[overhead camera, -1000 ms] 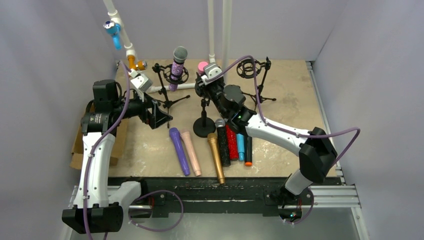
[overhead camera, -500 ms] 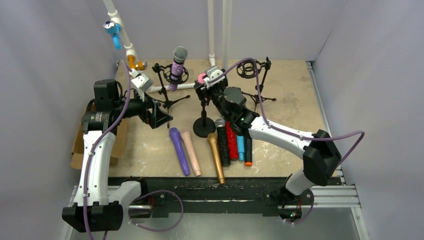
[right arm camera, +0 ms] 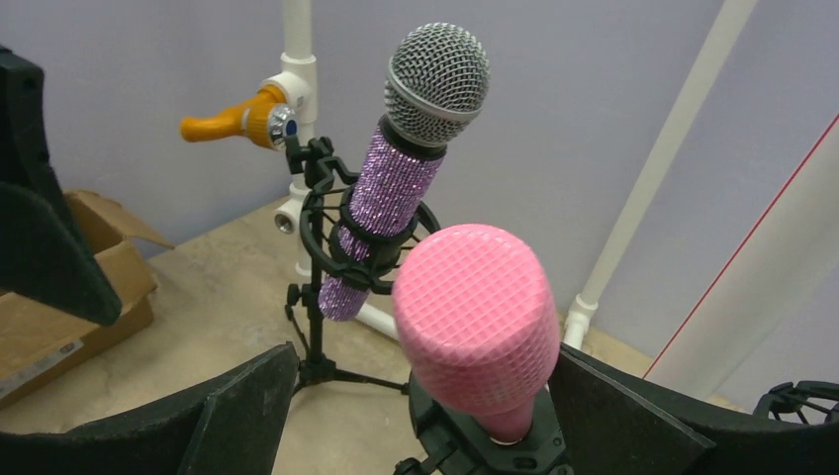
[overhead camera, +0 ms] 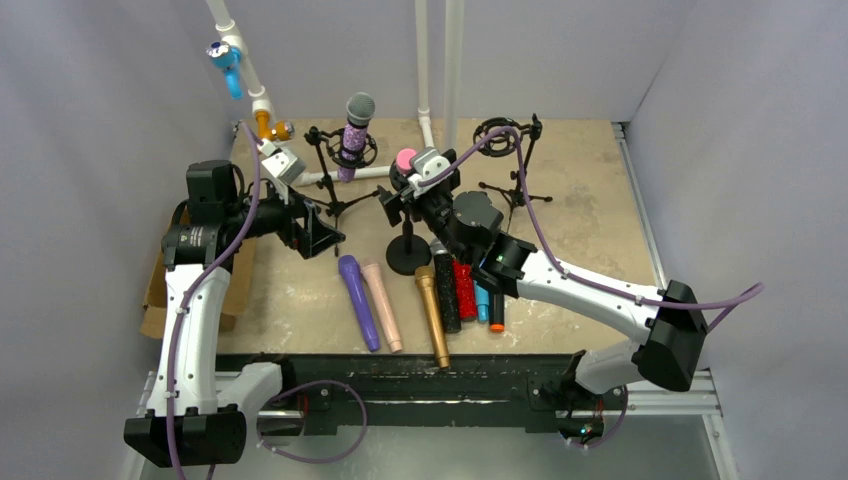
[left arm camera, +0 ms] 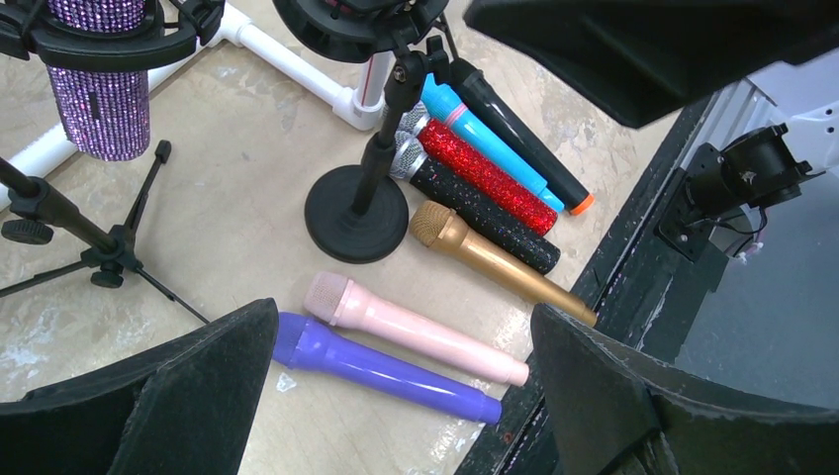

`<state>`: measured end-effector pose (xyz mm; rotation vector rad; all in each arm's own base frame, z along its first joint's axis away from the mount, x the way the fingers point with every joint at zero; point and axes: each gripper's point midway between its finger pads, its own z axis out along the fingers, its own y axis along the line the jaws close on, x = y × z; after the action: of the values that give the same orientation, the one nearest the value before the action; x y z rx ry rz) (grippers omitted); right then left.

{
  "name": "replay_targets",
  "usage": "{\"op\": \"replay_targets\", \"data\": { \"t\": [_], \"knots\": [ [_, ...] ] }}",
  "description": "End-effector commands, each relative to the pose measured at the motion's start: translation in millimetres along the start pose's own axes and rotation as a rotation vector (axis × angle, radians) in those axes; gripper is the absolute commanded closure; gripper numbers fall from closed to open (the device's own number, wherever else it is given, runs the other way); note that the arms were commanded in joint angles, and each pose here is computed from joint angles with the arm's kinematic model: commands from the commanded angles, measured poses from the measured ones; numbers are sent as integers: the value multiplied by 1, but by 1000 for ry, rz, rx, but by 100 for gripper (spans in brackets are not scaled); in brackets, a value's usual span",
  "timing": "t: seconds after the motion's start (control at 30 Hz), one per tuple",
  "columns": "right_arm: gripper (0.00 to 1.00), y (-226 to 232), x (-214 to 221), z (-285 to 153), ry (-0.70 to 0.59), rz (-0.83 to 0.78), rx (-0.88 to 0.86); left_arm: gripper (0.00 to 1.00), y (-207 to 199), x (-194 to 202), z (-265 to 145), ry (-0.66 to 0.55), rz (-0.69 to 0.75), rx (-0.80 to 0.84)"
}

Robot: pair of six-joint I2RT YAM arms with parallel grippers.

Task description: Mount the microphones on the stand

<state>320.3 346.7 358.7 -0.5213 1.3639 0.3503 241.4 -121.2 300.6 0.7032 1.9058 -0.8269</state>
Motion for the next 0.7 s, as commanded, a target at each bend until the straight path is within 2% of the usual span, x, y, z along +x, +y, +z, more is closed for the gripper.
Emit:
{"op": "replay_targets", "data": {
  "t": [0.0,0.23,0.33,0.47,0.67],
  "knots": [
    [1,-2,-15,-18,-4,9,14,0,-2,-5,-3,-22,33,-5],
    [1,-13,-65,-56,-57,110,-4,0,-5,-11,-7,-35,38,-15],
    [1,-13,-63,-72,-25,172,-25,0,-6,-15,-7,-41,25,-12],
    [7,-5,-33,-90,64,242,-56,0,-5,-18,-7,-40,0,-16],
    [23,21,51,-108,236,314,-103,0,5,-17,-7,-25,-14,-64]
  ]
}}
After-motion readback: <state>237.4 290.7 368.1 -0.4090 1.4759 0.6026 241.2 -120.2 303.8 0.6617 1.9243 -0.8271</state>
